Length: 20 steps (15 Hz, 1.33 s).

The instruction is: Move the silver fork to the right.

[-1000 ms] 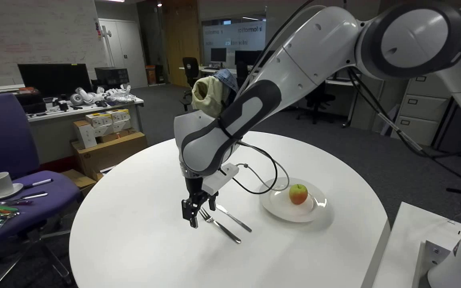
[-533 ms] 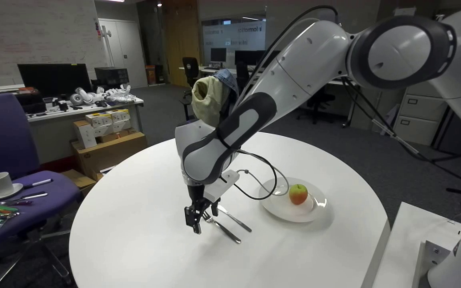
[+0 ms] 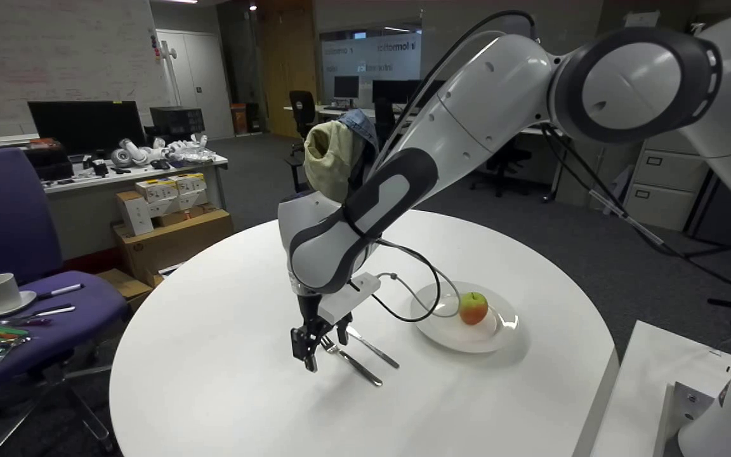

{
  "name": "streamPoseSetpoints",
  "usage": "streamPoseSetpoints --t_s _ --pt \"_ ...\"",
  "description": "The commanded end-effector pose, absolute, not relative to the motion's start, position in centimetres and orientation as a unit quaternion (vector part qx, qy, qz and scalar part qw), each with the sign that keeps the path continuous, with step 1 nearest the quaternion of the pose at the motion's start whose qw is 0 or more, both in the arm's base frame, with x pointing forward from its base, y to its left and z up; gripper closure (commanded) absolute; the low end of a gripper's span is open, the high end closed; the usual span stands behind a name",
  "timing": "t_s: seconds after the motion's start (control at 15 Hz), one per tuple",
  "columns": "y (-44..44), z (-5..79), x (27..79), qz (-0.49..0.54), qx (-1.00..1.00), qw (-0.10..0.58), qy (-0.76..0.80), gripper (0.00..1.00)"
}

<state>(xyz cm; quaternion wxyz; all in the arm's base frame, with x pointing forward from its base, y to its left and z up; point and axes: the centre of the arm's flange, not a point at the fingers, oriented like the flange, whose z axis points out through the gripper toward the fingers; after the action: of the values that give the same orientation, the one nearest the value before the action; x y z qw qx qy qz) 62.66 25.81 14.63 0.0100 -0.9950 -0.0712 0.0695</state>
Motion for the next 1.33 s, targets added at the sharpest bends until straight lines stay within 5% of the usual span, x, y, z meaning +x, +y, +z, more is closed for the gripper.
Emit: streamPoseSetpoints --t_s 0.0,0.67,0.73,1.27 --pt "25.3 14.9 62.0 0.071 -0.997 0.009 -0.04 0.0" --pt "23.7 13.8 60.4 0.084 -0.996 0.004 -0.011 0.0" --pt "23.5 13.7 60.2 0.084 -0.996 0.005 -0.01 0.22" --pt "22.1 14.3 60.5 0.082 -0.997 0.01 0.008 0.81"
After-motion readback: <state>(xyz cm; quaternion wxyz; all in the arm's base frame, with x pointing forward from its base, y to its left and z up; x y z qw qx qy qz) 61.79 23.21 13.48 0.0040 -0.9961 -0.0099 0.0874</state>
